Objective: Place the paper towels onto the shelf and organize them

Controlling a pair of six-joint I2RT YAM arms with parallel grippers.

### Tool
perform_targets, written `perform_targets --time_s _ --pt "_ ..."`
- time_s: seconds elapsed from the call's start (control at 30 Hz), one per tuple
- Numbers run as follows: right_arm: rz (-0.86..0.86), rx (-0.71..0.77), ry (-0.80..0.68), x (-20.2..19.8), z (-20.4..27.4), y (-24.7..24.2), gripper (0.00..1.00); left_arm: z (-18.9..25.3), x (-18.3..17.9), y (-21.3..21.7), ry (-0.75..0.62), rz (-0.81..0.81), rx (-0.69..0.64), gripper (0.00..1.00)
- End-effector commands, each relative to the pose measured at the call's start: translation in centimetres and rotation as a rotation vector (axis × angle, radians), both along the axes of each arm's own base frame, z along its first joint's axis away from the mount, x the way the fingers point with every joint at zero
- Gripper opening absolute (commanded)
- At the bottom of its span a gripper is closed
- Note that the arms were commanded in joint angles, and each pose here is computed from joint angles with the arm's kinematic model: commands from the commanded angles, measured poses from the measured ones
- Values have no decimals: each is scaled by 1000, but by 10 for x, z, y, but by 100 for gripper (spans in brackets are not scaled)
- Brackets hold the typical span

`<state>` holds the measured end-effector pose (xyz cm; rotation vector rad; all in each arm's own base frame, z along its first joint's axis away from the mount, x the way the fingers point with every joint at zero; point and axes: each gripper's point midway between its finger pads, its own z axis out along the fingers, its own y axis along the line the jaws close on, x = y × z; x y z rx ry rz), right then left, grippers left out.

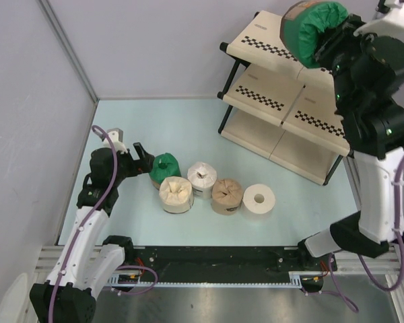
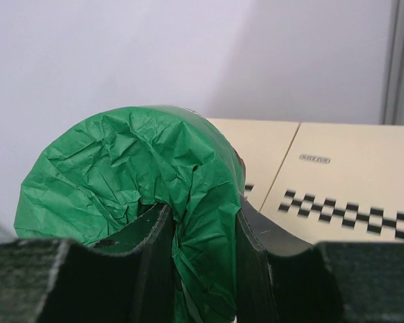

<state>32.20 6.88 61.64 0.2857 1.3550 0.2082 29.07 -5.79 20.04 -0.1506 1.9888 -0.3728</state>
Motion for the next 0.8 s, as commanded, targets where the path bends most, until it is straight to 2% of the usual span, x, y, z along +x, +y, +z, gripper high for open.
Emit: perform_targets --time_s 0.0,0.07,0.23,0.43,0.57,0.77 --pt "-42 24 -50 49 11 -16 15 0 0 0 2 -8 6 100" --pt "-74 51 -62 60 13 -34 16 -1 1 1 7 -3 10 100" --pt "-41 69 -29 88 -1 -39 16 -3 2 0 18 -7 9 99" --pt "-20 52 30 99 -22 -37 18 -4 2 1 18 -4 10 100" --pt "-14 54 44 101 -27 -37 31 -4 2 1 20 -4 10 100" --pt "-33 61 58 97 -31 -43 32 -4 2 0 20 -8 9 100"
